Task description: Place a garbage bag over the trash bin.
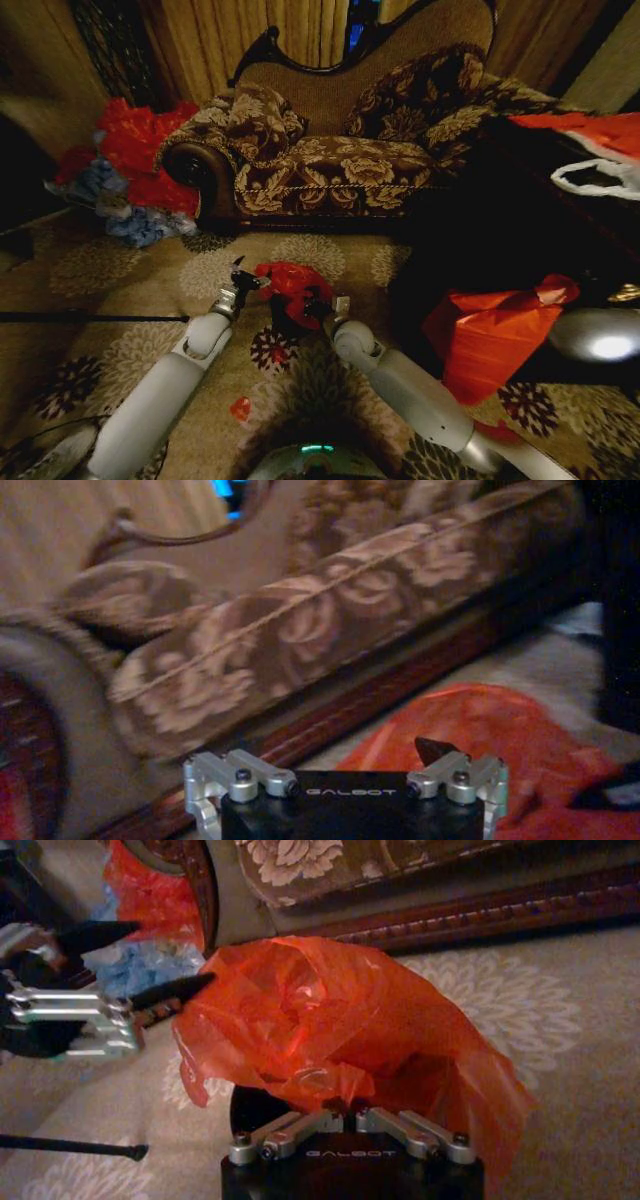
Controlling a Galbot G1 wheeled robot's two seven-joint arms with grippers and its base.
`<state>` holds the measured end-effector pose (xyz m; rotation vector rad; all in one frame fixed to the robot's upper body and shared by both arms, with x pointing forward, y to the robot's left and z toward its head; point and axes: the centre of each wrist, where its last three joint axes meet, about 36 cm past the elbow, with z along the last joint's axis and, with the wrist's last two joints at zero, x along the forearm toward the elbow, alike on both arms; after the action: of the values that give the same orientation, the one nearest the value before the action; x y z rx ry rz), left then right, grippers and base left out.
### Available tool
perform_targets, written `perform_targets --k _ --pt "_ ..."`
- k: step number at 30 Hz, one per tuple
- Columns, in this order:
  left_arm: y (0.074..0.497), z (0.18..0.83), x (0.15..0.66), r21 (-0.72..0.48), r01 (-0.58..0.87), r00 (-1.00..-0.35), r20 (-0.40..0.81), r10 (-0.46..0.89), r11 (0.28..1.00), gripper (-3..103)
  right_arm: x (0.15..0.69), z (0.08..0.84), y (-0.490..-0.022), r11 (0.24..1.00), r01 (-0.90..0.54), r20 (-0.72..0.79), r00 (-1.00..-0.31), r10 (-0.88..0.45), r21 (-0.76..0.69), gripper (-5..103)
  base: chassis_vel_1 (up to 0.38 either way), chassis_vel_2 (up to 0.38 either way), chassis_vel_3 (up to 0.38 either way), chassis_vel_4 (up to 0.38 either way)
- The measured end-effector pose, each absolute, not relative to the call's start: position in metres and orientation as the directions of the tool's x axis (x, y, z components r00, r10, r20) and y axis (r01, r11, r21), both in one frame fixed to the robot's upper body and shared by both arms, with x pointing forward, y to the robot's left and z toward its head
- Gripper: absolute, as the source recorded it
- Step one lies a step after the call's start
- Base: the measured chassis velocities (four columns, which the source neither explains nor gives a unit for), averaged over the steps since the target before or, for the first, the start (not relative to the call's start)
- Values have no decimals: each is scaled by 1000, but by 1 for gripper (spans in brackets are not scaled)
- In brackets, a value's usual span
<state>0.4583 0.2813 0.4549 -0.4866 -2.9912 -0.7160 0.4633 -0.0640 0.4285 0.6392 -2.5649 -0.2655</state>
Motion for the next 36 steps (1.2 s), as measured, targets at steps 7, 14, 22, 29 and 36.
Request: perform_targets --k 7,14,22,29,36 --pt "268 459 477 365 419 -908 158 388 832 100 461 427 -64 871 -393 407 -773 -486 294 0 0 0 0 0" --pt "236 459 493 235 503 -861 220 459 832 100 457 425 -66 871 -394 412 -770 -488 295 0 0 0 0 0" --pt "213 483 480 231 515 -848 279 451 825 100 456 423 -70 873 -389 415 -771 -483 293 0 0 0 0 0" --pt "204 499 462 297 463 -877 288 384 835 100 455 419 -72 876 -384 418 -772 -478 292 0 0 0 0 0" --pt "202 501 444 267 477 -857 350 377 837 100 455 417 -68 872 -390 420 -767 -485 295 0 0 0 0 0"
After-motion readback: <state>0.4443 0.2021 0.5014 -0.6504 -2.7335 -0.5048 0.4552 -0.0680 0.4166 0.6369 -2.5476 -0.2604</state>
